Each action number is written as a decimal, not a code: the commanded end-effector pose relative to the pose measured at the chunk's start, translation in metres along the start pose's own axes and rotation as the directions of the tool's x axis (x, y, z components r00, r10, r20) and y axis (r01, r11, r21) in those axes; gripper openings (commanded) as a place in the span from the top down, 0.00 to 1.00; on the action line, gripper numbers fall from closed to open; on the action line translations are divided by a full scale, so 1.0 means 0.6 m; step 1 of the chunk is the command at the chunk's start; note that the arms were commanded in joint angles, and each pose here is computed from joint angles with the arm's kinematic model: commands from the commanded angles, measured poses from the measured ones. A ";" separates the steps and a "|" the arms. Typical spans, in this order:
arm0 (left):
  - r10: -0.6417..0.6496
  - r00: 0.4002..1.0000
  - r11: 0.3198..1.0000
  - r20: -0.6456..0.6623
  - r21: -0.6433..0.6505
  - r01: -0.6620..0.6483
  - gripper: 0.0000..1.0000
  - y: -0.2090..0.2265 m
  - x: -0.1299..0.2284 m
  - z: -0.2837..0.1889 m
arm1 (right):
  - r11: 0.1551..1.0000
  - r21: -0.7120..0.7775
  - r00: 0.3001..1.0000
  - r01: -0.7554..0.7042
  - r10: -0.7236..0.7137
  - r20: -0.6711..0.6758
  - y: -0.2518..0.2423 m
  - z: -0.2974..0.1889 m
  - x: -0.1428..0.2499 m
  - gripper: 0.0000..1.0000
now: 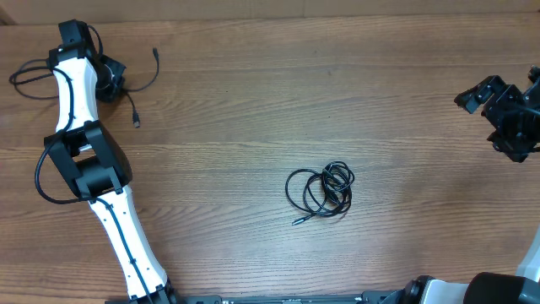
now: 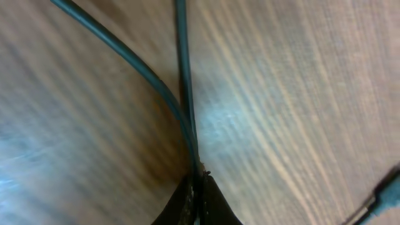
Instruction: Untangle cables
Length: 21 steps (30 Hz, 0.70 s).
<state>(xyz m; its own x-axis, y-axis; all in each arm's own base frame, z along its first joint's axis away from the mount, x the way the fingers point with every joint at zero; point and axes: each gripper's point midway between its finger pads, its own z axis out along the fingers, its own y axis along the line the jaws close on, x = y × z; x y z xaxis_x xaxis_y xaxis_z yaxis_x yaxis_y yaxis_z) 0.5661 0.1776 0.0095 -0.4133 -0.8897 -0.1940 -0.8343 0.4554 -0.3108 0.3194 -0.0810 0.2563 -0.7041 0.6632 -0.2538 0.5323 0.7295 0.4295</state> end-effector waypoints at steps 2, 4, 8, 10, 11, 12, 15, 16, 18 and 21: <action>-0.008 0.998 0.999 -0.060 0.045 0.011 0.96 -0.004 0.019 0.037 | 1.000 0.003 1.000 0.011 -0.011 0.003 0.002 -0.003 0.002 0.00; 0.008 0.999 0.998 -0.049 0.064 -0.004 0.91 -0.014 0.012 0.029 | 1.000 0.003 1.000 0.010 -0.010 0.001 0.001 -0.003 0.003 0.00; 0.057 0.998 0.995 -0.024 0.084 -0.055 0.46 -0.032 -0.002 -0.002 | 1.000 0.004 1.000 0.010 -0.010 0.000 0.001 -0.003 0.003 0.00; 0.059 0.998 0.995 -0.027 0.083 -0.056 0.32 -0.037 -0.004 -0.021 | 1.000 0.003 1.000 0.010 -0.010 0.000 0.001 -0.003 0.003 0.00; 0.061 0.998 0.995 -0.027 0.082 -0.059 0.24 -0.039 -0.005 -0.031 | 1.000 0.003 1.000 0.010 -0.010 0.000 0.001 -0.003 0.003 0.00; 0.074 0.997 0.994 -0.032 0.077 -0.072 0.14 -0.039 -0.003 -0.042 | 1.000 0.003 1.000 0.010 -0.010 0.000 0.001 -0.003 0.003 0.00; 0.090 0.992 0.996 -0.089 0.016 -0.089 0.00 -0.018 0.019 -0.064 | 1.000 0.004 1.000 0.009 -0.009 -0.002 0.001 -0.003 0.004 0.00; 0.084 0.989 0.996 -0.120 -0.018 -0.087 0.00 -0.005 0.032 -0.066 | 1.000 0.004 1.000 0.009 -0.009 -0.002 0.001 -0.003 0.004 0.00; 0.071 0.980 0.991 -0.188 -0.095 -0.090 0.00 0.025 0.062 -0.069 | 1.000 0.004 1.000 0.009 -0.009 -0.002 0.001 -0.003 0.004 0.00; 0.064 0.972 0.971 -0.228 -0.209 -0.113 0.13 0.064 0.087 -0.062 | 1.000 0.003 1.000 0.009 -0.009 0.000 0.001 -0.003 0.003 0.00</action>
<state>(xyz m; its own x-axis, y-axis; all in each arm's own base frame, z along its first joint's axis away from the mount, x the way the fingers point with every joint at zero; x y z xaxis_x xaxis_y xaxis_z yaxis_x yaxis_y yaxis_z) 0.5123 0.1490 0.0397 -0.5067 -0.8621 -0.0033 -0.8474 0.4987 -0.1820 0.3174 -0.0801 0.2554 -0.7064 0.6642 -0.2447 0.5361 0.7278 0.4277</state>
